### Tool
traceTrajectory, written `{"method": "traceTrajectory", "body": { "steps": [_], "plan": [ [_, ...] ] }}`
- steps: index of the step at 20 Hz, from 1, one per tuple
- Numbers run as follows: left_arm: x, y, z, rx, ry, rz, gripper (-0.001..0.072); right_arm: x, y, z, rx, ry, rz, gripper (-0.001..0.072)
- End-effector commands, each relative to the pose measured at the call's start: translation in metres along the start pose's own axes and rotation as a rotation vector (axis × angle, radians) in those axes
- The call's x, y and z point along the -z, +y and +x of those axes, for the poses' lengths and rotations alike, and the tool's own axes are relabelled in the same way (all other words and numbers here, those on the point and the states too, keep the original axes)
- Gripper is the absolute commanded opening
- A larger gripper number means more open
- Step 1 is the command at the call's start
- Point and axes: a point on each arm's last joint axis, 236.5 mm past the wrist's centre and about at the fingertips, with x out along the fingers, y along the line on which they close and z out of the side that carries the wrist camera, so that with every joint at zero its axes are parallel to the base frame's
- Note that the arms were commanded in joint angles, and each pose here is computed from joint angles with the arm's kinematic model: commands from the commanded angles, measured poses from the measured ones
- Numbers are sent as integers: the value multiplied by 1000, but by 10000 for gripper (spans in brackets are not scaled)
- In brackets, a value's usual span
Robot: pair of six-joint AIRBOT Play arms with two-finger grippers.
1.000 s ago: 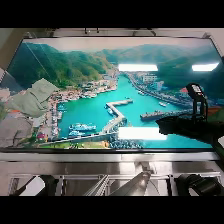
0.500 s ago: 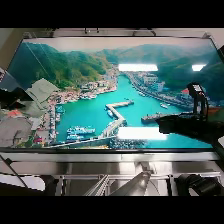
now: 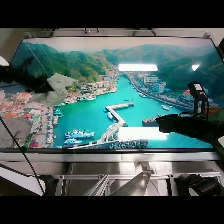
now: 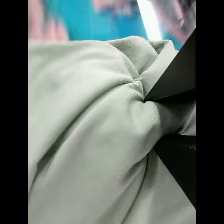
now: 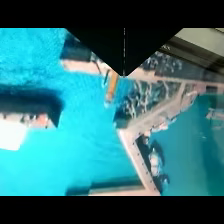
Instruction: Fold the shirts.
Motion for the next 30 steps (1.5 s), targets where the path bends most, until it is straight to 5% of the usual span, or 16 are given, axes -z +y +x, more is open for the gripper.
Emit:
{"method": "traceTrajectory", "body": {
  "steps": [1,5,11,13,14,18,19,20,23,30],
  "plan": [
    [11,-157,-37,163,-44,299,18,1,0,0,-1,3,0,24],
    [88,-252,-10,214,65,493,23,9,-1,0,3,36,-1,26],
    [194,-283,102,215,224,578,34,9,-1,0,3,39,2,43],
    [200,-281,107,196,230,597,556,14,-1,0,6,58,63,424],
    [194,-278,97,179,236,612,720,18,-1,-1,9,77,75,501],
    [170,-220,53,46,295,537,714,51,-19,5,59,235,136,499],
    [172,-204,54,42,297,488,714,53,-24,12,70,251,139,469],
    [173,-187,61,38,287,432,714,52,-29,19,77,256,132,363],
    [180,-135,95,12,262,305,700,58,-33,55,36,328,149,359],
    [188,-138,150,295,318,186,697,86,-8,133,-191,471,280,367]
  ]
}}
